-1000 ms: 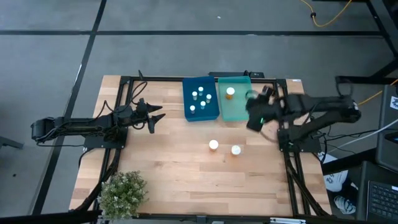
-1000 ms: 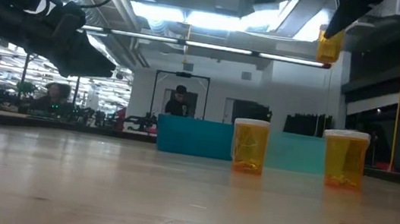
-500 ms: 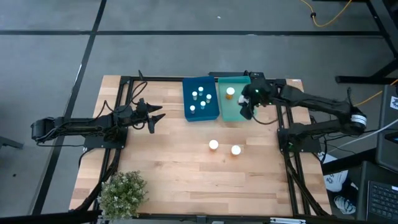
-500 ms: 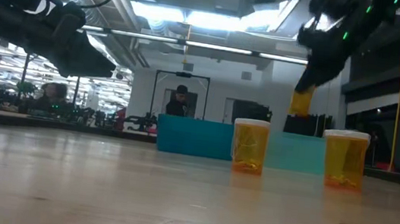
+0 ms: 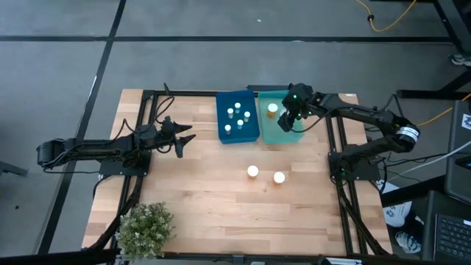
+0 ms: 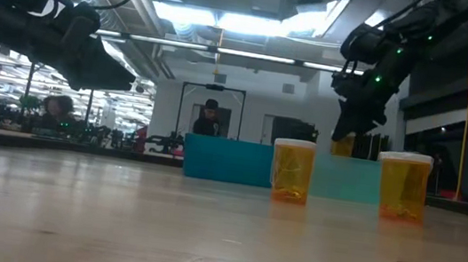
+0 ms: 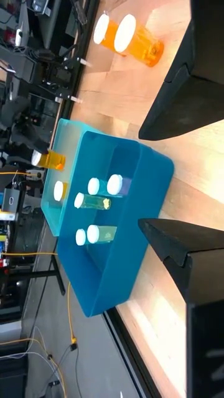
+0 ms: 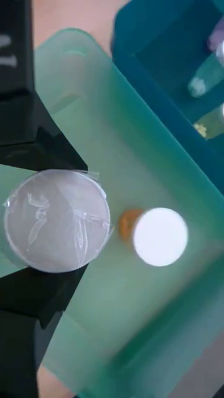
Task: Pick and place medicine bottles into bin by pill shape (circle, oval)
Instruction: Put the orange pill bottle on the green bin
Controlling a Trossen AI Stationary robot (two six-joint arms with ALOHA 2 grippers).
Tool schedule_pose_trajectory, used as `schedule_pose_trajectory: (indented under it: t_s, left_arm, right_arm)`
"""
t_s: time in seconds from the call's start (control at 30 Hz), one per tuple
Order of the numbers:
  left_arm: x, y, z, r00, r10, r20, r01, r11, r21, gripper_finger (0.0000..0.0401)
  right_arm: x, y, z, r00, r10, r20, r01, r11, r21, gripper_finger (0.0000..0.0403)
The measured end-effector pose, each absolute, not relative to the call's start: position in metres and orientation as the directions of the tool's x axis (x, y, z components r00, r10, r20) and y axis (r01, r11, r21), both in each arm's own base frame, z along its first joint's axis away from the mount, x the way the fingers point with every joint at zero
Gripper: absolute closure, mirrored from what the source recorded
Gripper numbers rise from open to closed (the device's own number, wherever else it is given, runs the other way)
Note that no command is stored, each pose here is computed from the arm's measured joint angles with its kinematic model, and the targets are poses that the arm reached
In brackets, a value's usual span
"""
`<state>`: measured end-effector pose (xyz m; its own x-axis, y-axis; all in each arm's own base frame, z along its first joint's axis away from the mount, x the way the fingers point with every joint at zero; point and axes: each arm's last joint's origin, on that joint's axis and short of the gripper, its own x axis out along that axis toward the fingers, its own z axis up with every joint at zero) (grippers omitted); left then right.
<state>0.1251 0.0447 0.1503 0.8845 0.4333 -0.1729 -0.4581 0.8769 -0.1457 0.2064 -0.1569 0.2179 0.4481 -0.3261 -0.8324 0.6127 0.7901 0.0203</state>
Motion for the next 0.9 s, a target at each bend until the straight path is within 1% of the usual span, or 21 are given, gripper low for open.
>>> schedule_pose_trajectory:
  t_s: [0.13,0.27,0.67,0.9]
  left_arm:
    - [0.125,0.045,0.150,0.884,0.433,-0.173,-0.458,0.877,-0.146,0.0193]
    - [0.125,0.045,0.150,0.884,0.433,-0.173,-0.458,0.877,-0.146,0.0193]
    - [0.125,0.045,0.150,0.885,0.433,-0.173,-0.458,0.877,-0.146,0.0193]
    - [0.125,0.045,0.150,0.884,0.433,-0.173,-0.458,0.877,-0.146,0.0193]
  right_arm:
    - [0.210,-0.161,0.211,0.445,-0.316,-0.838,0.613,0.789,0.028,0.0195]
    - [0.210,-0.169,0.200,0.407,-0.302,-0.862,0.635,0.772,0.029,0.0195]
    - [0.210,-0.195,0.179,0.389,-0.335,-0.858,0.684,0.729,0.025,0.0192]
    - [0.211,-0.198,0.172,0.370,-0.321,-0.872,0.690,0.724,0.026,0.0151]
